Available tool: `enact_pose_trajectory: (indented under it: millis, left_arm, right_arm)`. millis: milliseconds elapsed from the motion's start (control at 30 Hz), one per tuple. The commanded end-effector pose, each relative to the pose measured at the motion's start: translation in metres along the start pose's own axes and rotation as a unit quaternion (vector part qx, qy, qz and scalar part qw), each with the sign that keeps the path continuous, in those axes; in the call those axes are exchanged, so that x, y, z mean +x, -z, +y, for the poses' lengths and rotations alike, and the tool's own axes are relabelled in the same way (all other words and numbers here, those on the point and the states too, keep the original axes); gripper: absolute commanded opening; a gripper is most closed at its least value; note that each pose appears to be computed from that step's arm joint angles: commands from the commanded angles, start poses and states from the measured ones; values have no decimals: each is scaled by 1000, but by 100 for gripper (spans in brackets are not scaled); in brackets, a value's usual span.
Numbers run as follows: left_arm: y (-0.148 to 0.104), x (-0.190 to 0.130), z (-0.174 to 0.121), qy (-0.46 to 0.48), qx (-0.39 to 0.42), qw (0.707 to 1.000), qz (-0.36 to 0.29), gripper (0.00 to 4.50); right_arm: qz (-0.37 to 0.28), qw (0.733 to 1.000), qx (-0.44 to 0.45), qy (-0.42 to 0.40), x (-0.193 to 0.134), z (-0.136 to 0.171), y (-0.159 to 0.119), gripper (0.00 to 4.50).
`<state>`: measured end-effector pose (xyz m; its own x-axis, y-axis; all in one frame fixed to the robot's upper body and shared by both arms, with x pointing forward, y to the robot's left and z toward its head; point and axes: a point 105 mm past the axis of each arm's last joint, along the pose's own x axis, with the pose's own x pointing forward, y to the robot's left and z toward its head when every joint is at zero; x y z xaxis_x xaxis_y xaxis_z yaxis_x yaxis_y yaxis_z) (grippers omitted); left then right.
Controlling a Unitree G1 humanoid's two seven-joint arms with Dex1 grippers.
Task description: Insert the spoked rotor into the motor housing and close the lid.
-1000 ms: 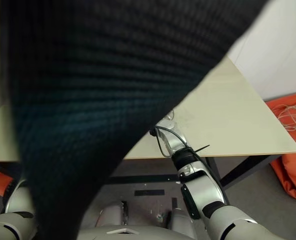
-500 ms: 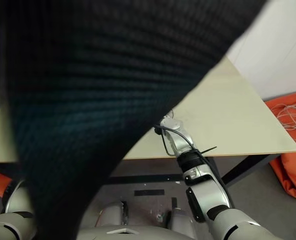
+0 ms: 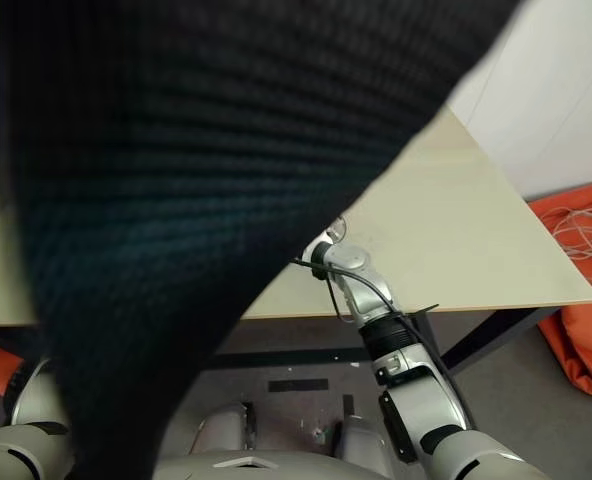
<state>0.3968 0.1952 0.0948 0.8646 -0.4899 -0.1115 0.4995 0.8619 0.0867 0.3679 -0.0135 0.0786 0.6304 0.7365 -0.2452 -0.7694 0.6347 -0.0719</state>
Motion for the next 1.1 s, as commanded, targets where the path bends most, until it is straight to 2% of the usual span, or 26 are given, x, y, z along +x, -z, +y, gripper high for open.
enact_pose_trajectory:
  millis: [33,500,1100]
  left_arm:
    - [-18,0,5,-4,16,1000,-26,450]
    - [-18,-5,9,-16,18,999,-27,450]
    - [-17,-8,9,-20,20,999,-28,450]
  right_arm:
    - [-26,999,-18,-11,5,5,-20,3]
    - [-19,999,-19,-20,14,9,-18,3]
    - [-19,1000,-25,-2,18,-4,-20,3]
